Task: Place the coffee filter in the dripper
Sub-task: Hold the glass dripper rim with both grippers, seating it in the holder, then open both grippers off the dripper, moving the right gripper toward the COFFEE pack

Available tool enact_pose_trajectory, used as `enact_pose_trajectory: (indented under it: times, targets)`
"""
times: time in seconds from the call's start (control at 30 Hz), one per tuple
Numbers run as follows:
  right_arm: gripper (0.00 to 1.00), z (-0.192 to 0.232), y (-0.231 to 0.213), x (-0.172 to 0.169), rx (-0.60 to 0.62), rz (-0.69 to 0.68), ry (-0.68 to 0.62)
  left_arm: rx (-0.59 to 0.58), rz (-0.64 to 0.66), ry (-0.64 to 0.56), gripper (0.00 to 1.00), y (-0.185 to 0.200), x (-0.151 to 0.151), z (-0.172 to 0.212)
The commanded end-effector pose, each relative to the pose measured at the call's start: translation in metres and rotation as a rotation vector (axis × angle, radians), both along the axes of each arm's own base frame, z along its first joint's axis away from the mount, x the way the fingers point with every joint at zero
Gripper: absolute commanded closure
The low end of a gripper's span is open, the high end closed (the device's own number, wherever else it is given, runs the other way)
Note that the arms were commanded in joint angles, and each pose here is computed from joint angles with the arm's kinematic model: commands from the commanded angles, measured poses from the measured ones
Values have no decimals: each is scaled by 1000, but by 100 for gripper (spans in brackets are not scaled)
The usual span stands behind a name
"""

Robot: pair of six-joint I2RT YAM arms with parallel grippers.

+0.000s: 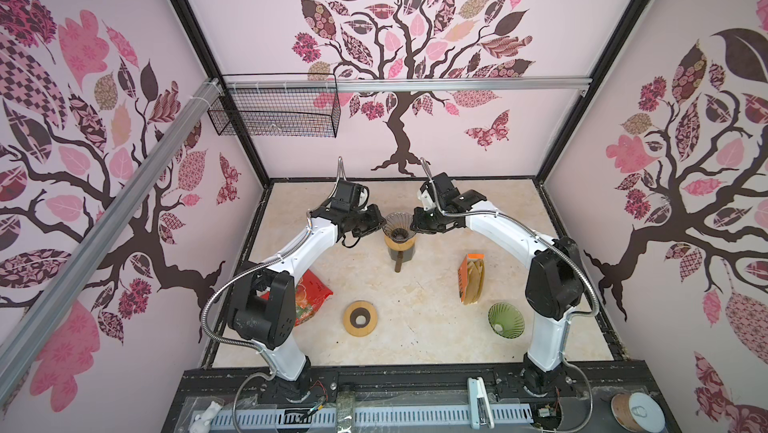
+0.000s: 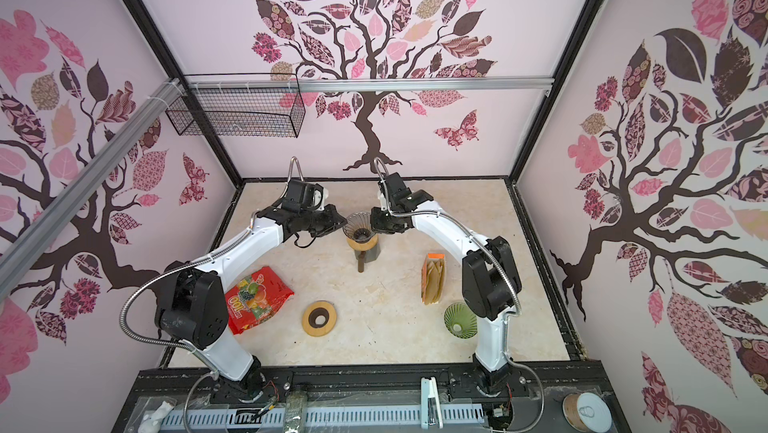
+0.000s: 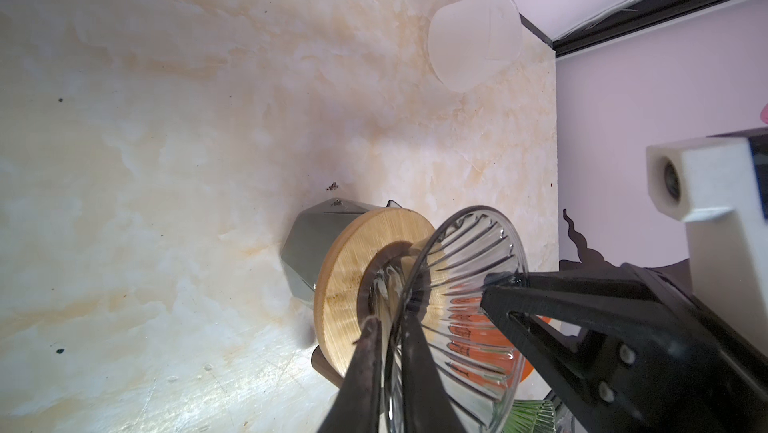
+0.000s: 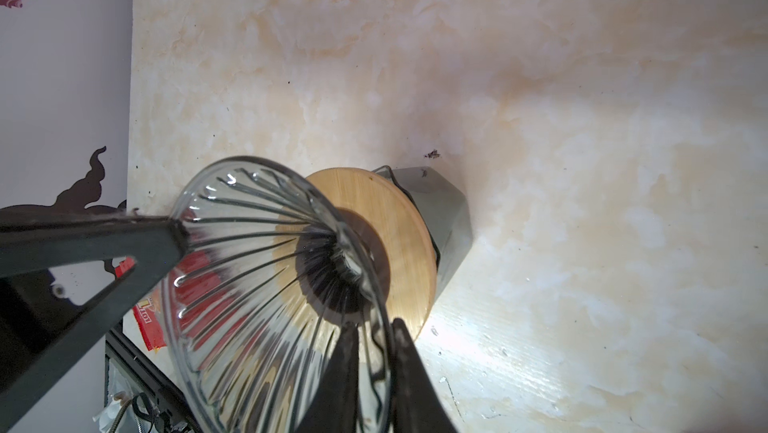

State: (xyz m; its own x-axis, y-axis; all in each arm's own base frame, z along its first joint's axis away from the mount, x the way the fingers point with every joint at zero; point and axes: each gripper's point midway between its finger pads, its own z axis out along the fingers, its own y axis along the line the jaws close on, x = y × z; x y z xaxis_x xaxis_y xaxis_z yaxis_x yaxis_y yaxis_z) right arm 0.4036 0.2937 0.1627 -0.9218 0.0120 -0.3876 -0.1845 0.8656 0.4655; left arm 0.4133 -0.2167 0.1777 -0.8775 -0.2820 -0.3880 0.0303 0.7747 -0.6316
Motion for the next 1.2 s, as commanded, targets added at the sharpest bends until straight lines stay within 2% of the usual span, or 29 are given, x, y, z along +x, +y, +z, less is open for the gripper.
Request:
enact_pose_trajectory:
  times: [0.0,0.2,0.57,0.8,0.87,0.93,1.07,1.17]
  targets:
    - [82,-3,-3,1,-24,2,22,7,7,-6,86,7,-2,-1]
    - [80,14,-5,3,-20,-6,-19,11,6,-44,82,10,-2,11]
    - [70,44,-11,7,-34,-25,-74,39,18,-98,74,24,-6,33]
    - [69,101,-32,-1,-18,-83,-206,49,28,-237,73,37,-25,83]
    - [68,121,-46,-8,-17,-123,-271,70,35,-301,67,41,-36,101]
    - [62,133,-61,-17,-15,-162,-335,87,21,-361,60,44,-51,116]
    - [34,146,-91,-44,26,-224,-440,89,14,-461,42,55,-84,128]
    - [29,139,-110,-65,11,-246,-451,73,11,-500,34,63,-109,120]
